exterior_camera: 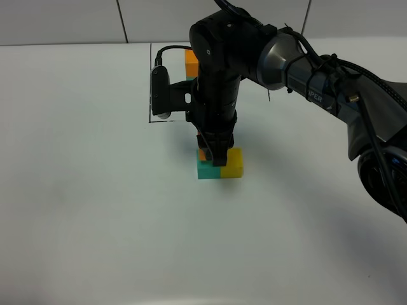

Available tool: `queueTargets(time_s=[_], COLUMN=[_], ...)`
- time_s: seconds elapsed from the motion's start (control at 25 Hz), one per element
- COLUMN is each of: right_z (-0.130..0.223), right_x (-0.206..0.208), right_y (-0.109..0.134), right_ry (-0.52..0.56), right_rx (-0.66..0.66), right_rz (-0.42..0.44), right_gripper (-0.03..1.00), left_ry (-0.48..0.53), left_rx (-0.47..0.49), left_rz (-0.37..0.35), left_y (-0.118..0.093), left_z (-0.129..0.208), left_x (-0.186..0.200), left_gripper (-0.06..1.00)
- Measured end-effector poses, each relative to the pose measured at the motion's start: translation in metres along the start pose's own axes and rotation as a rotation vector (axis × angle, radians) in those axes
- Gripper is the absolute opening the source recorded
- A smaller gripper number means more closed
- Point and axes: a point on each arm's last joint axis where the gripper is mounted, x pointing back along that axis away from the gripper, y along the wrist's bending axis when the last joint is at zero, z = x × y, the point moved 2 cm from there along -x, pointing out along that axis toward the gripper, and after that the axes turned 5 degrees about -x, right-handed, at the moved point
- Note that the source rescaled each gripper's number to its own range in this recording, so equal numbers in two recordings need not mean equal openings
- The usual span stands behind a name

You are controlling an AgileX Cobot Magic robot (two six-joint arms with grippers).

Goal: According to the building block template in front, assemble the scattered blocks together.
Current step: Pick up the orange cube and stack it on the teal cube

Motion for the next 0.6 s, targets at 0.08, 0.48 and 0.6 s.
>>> queueTargets(time_s=[0.08,0.48,0.6], right_z=[0.0026,-0.0002,-0.0005], right_x=[-0.0018,-0.0046,-0.0052], right_y=[-0.0033,-0.0021,-0.0018], right_ry=[-0.004,-0.034,-0.036], right_rx=[-0.009,-0.025,-0.027], right_rz=[-0.005,-0.034,-0.038], right_gripper=[0.0,0.0,0.0], left_ry=[0.0,0.0,0.0], left_rx=[0.0,0.0,0.0], left_rz=[0.0,0.0,0.0], left_y=[0.0,0.0,0.0], left_z=[0.0,0.0,0.0], left_x=[0.0,0.0,0.0], left_gripper=[0.82,0.82,0.82])
